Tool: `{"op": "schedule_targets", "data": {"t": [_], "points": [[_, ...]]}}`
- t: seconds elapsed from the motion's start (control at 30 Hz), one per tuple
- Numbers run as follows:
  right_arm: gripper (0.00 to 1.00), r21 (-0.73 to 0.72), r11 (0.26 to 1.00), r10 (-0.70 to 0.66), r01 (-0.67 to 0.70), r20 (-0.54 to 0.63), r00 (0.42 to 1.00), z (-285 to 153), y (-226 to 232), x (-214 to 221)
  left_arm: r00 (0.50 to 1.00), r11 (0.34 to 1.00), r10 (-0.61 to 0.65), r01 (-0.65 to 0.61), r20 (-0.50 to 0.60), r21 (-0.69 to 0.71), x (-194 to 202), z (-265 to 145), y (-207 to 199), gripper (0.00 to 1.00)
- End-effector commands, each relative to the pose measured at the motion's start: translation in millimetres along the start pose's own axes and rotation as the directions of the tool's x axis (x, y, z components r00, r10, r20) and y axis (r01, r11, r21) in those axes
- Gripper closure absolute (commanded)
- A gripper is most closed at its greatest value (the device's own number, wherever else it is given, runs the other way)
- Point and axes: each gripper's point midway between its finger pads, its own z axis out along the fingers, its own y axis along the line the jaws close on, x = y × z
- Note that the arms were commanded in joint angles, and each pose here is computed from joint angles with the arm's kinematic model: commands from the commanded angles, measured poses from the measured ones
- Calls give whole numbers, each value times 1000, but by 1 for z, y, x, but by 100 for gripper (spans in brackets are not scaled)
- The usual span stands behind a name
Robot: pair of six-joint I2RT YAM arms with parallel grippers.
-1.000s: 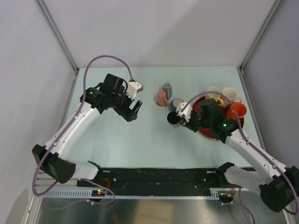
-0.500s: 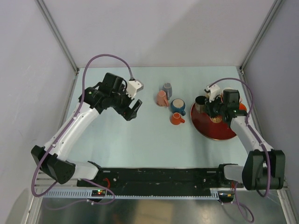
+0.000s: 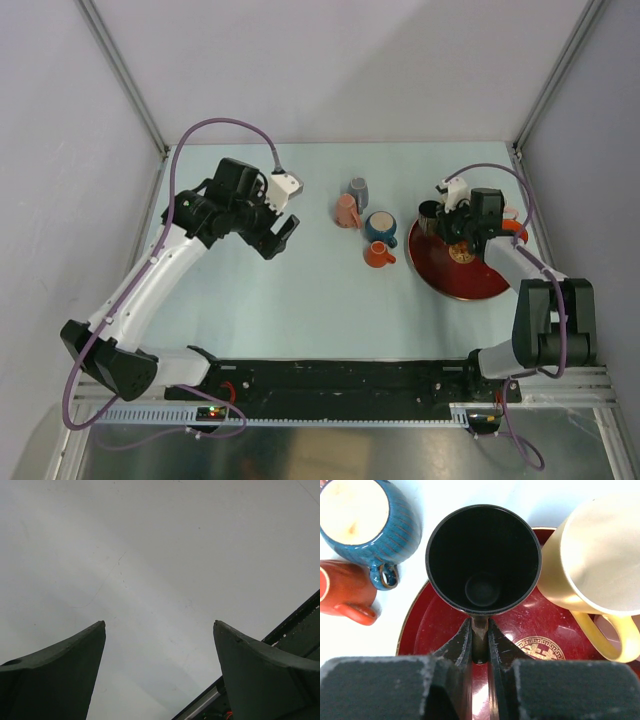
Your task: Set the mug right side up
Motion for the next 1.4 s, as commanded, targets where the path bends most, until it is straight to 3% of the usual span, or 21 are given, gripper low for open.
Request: {"op": "schedule_targets", "data": {"t": [0.0,0.83,1.1,1.37], "points": [[100,31,999,-41,39,85,996,9,-12,-22,999,999,25,-24,28,-31,-4,-11,6,8],[84,-5,999,-46,46,-52,998,12,-13,5,999,1000,21,-22,30,17,-11,-3,1,8],[65,-18,1000,-20,19,-74,997,8,-8,10,999,1000,24,-24,26,10,-8,-3,1,8],[70,-8,1000,2,-2,-63,998,9,-9,6,999,999,20,-20,27,26,-9,-2,-1,8]]}}
